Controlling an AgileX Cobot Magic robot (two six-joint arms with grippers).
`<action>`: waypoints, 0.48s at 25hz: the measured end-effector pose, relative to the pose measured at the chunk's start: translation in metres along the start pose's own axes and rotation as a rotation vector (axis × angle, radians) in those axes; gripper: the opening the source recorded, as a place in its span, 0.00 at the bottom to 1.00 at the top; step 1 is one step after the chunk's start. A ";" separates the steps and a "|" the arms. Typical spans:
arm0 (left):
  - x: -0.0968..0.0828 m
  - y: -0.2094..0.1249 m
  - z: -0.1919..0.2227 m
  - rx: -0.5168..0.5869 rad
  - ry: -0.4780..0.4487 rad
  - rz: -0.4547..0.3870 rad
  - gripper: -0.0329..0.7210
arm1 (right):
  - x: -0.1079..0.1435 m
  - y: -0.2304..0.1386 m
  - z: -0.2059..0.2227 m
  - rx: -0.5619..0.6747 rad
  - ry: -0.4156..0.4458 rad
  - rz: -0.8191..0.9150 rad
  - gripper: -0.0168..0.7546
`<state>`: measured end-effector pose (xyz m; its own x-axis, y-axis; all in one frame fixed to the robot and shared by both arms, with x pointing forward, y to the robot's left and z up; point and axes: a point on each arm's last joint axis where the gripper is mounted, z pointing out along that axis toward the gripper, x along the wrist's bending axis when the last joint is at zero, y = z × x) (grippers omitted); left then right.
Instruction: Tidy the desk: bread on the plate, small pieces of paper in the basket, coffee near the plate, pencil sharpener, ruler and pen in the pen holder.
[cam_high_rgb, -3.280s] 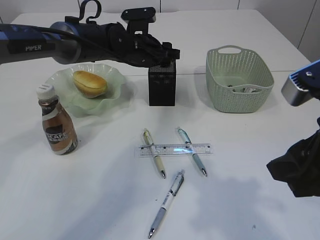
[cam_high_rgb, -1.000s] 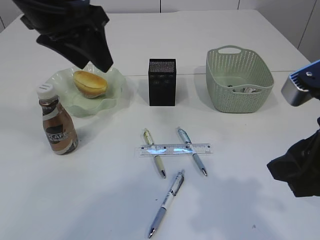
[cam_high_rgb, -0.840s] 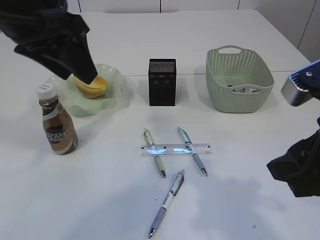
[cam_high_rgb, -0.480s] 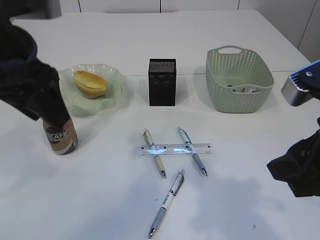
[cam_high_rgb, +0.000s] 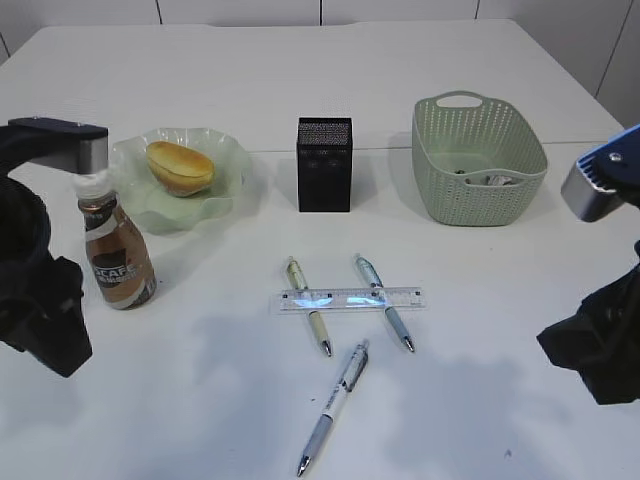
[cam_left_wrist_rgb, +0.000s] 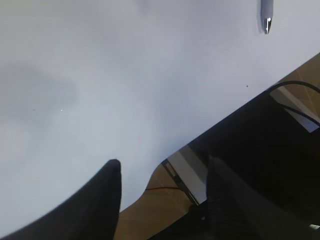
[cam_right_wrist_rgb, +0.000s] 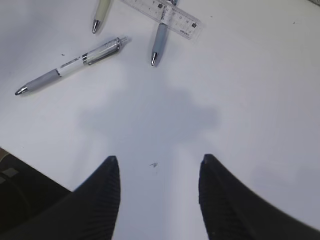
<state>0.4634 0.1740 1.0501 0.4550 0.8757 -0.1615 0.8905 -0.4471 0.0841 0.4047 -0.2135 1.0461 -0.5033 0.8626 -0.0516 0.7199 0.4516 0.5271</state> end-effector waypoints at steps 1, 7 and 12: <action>0.000 0.000 0.001 0.003 0.004 0.001 0.55 | 0.000 0.000 0.000 0.002 0.000 -0.009 0.55; 0.005 -0.001 0.001 0.004 0.054 0.019 0.55 | -0.001 0.008 0.010 0.035 0.001 -0.051 0.55; 0.011 -0.001 0.000 0.008 0.124 0.033 0.55 | -0.003 0.031 0.013 0.033 -0.013 -0.072 0.55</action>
<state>0.4679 0.1843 1.0481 0.4807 0.8762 -0.0360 0.8753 -0.4769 0.0795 0.4350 -0.1993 1.0513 -0.5482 0.8304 -0.0993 0.6975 0.5195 0.4936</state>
